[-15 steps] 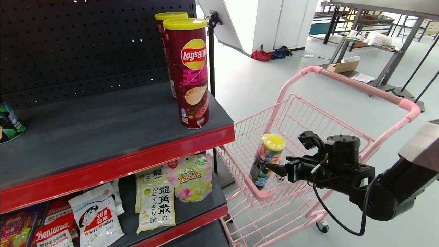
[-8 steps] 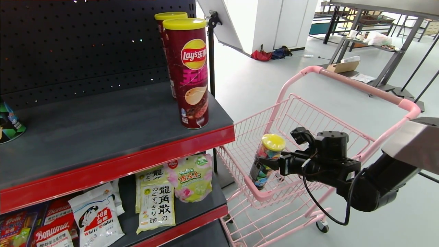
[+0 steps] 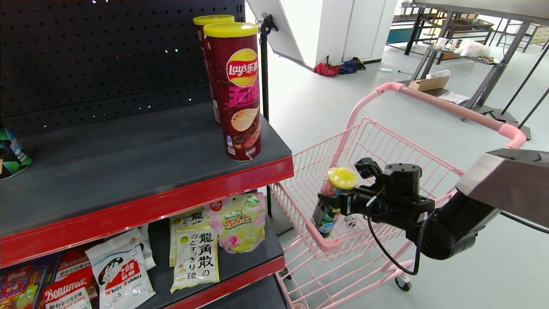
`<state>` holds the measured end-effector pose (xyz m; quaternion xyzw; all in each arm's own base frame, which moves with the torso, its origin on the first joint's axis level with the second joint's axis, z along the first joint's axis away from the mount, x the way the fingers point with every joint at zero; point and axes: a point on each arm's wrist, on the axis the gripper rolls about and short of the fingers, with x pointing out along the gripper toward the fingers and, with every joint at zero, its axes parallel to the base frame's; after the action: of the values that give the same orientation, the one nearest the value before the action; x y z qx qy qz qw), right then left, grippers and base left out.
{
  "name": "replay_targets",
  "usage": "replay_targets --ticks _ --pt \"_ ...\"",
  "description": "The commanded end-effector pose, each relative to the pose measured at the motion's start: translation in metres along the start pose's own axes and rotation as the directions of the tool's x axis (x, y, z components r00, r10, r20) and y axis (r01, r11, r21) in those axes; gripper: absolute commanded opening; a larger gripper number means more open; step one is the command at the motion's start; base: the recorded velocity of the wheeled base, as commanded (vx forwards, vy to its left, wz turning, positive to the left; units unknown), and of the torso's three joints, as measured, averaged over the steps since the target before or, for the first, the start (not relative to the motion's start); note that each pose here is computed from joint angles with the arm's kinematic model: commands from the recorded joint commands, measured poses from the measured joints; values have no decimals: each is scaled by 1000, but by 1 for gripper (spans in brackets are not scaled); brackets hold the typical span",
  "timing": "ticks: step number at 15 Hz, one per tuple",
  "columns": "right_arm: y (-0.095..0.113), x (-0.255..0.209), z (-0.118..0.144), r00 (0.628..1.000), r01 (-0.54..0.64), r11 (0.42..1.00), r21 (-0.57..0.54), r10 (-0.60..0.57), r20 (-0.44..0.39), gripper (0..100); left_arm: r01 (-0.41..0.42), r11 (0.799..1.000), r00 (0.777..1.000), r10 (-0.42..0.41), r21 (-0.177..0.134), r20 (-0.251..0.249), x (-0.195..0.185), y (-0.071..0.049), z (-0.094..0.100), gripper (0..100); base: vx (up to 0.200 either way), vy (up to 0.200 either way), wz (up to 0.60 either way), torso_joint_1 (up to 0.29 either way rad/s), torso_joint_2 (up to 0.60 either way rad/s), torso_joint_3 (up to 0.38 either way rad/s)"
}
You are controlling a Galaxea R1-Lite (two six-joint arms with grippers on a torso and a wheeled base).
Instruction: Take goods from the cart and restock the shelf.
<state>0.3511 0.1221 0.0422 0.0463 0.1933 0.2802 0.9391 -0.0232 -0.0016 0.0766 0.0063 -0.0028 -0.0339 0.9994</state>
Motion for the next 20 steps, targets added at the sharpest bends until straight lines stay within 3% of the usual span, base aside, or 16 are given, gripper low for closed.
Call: replay_targets --ticks 1,4,6,7,8,9,10,12,13,15,18,20 --pt "1 3 -5 1000 -4 1000 8 4 -12 0 0 1000 1000 0 0 -1 0 0 0 100 0 0 0 0 0 0" --pt "3 3 -2 1000 -4 1000 2 4 -2 0 0 1000 1000 0 0 -1 0 0 0 100 0 0 0 0 0 0" --pt "7 -7 18 998 38 999 -14 -37 57 0 0 1000 1000 0 0 -1 0 0 0 100 0 0 0 0 0 0" --pt "12 -16 45 992 37 999 -33 -33 125 0 0 1000 1000 0 0 -1 0 0 0 100 0 0 0 0 0 0" --pt "13 -19 54 990 38 998 -41 -32 140 0 0 1000 1000 0 0 -2 0 0 0 100 0 0 0 0 0 0" --pt "20 -40 96 982 57 995 -78 -42 185 0 0 1000 1000 0 0 -2 0 0 0 100 0 0 0 0 0 0" --pt "20 -42 100 981 61 995 -81 -45 187 0 0 1000 1000 0 0 -2 0 0 0 100 0 0 0 0 0 0" --pt "36 -96 151 963 131 984 -123 -97 253 0 0 1000 1000 0 0 -2 0 0 0 100 0 0 0 0 0 0" --pt "42 -115 159 945 189 975 -116 -148 293 0 0 1000 1000 0 0 -2 0 0 0 100 0 0 0 0 0 0" --pt "51 -154 162 873 386 920 -65 -341 349 0 0 1000 1000 0 -2 -2 0 0 0 100 0 0 0 0 0 0" --pt "74 -248 145 899 408 905 -119 -376 223 0 0 1000 1000 0 -2 -2 0 0 0 100 0 0 0 0 0 0" --pt "84 -298 130 889 445 887 -128 -419 185 0 0 1000 1000 0 -2 -2 0 0 0 100 0 0 0 0 0 0"
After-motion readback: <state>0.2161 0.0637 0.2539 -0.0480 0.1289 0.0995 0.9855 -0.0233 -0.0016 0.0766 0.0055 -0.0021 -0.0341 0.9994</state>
